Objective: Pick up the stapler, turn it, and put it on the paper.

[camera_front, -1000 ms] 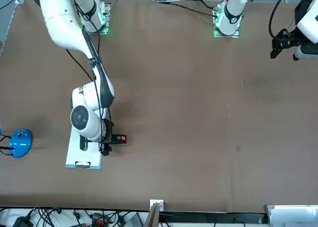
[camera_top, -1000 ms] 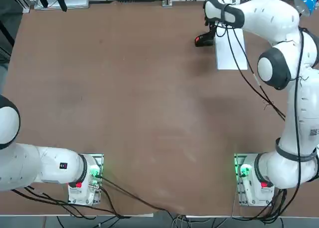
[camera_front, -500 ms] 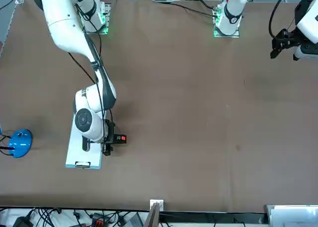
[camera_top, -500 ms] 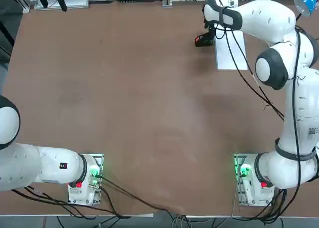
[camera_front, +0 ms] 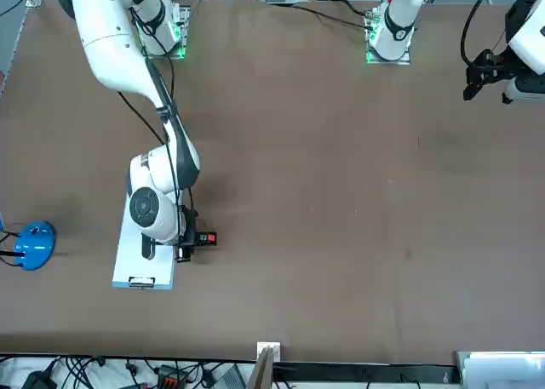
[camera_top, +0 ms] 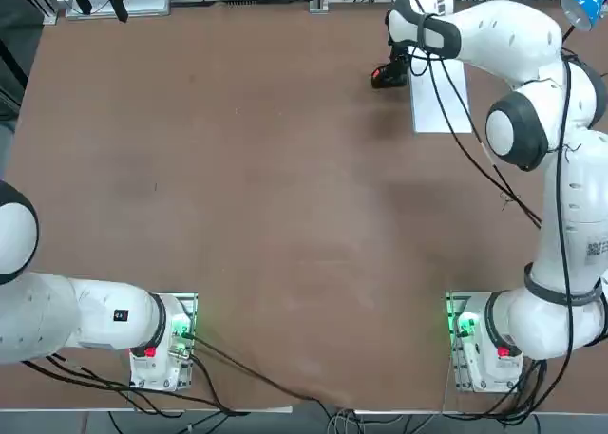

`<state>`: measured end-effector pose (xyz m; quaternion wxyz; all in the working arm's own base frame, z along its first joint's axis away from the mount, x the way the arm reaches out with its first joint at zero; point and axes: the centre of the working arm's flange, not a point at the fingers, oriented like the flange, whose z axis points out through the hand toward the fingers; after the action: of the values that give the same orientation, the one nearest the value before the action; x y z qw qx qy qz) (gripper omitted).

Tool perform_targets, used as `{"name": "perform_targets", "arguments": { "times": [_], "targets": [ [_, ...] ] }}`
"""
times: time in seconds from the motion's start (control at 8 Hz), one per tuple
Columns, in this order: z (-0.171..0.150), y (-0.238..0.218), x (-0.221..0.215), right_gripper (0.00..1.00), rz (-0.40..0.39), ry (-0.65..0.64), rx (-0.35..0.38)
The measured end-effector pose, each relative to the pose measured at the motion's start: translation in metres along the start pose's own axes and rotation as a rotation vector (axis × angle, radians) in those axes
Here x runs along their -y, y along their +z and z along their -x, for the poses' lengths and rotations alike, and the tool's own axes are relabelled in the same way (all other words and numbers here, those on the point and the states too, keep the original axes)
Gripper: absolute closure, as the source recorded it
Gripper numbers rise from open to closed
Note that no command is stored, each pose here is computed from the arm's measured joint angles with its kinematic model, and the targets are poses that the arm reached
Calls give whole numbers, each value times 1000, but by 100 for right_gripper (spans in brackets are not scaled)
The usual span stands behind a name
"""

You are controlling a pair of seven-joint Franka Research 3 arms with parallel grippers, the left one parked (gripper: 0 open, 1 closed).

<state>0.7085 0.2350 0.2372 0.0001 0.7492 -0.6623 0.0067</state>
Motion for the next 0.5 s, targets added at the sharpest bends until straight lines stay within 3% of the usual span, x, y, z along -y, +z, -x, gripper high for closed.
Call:
{"name": "perform_targets", "arguments": {
  "times": [0.12, 0.5],
  "targets": [
    [0, 0, 0, 59, 2, 1, -1],
    [0, -5, 3, 59, -11, -13, -6]
  ]
}}
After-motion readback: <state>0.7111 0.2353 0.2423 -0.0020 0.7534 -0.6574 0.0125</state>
